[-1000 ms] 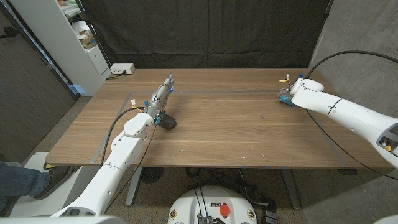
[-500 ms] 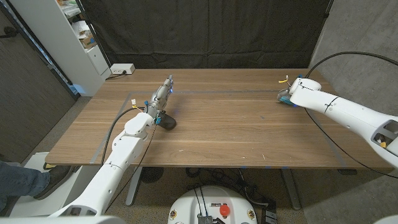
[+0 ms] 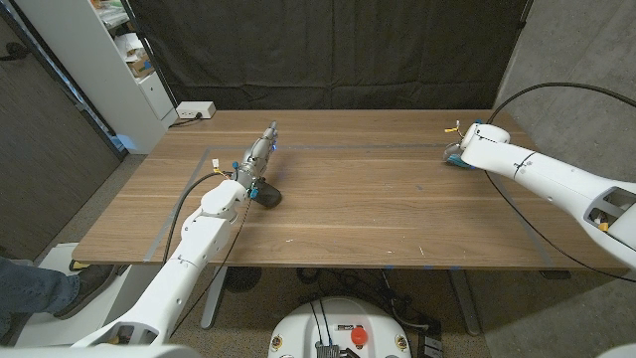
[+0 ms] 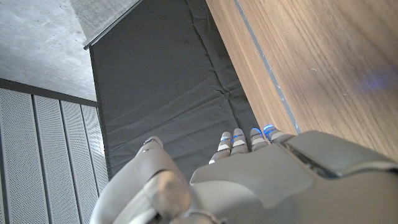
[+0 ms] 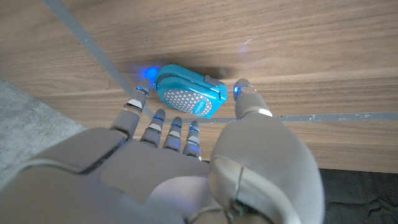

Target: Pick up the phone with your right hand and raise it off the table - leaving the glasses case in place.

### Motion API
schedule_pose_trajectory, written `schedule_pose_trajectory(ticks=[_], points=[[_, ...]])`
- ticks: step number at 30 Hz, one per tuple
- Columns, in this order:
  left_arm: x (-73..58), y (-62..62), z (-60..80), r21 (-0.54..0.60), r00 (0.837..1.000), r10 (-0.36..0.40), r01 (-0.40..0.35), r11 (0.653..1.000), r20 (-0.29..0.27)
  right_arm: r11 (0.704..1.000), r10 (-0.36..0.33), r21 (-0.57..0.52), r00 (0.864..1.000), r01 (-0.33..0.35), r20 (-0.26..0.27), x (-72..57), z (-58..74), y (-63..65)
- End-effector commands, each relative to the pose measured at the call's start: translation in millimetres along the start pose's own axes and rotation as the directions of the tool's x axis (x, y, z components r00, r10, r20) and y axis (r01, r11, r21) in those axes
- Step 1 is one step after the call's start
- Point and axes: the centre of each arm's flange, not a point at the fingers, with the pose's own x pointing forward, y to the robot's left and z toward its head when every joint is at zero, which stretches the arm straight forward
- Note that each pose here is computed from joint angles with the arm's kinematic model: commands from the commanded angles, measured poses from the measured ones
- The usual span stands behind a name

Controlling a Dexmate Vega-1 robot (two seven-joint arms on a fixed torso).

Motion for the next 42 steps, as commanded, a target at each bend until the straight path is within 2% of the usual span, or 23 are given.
schedule_pose_trajectory(ticks=[1, 13, 19, 42], points=[[5.9, 1.3, 1.9, 0.006, 1.0, -0.002, 0.002, 1.0, -0.002, 1.0, 0.006, 0.019, 1.0, -0.005, -0.021, 7.3, -4.9, 2.7], [10.4, -1.2, 2.7, 0.02, 1.0, -0.011, 0.011, 1.0, -0.007, 0.999, 0.006, 0.032, 0.999, -0.005, -0.037, 11.4, -11.5, 3.4], [11.7, -1.8, 2.6, 0.02, 1.0, -0.012, 0.012, 1.0, -0.01, 0.999, 0.007, 0.043, 0.999, -0.005, -0.048, 15.0, -12.7, 8.3], [9.6, -2.9, 0.5, 0.009, 1.0, -0.016, 0.016, 1.0, -0.009, 0.999, -0.034, 0.039, 0.995, 0.037, -0.09, 23.2, -7.3, 25.5]])
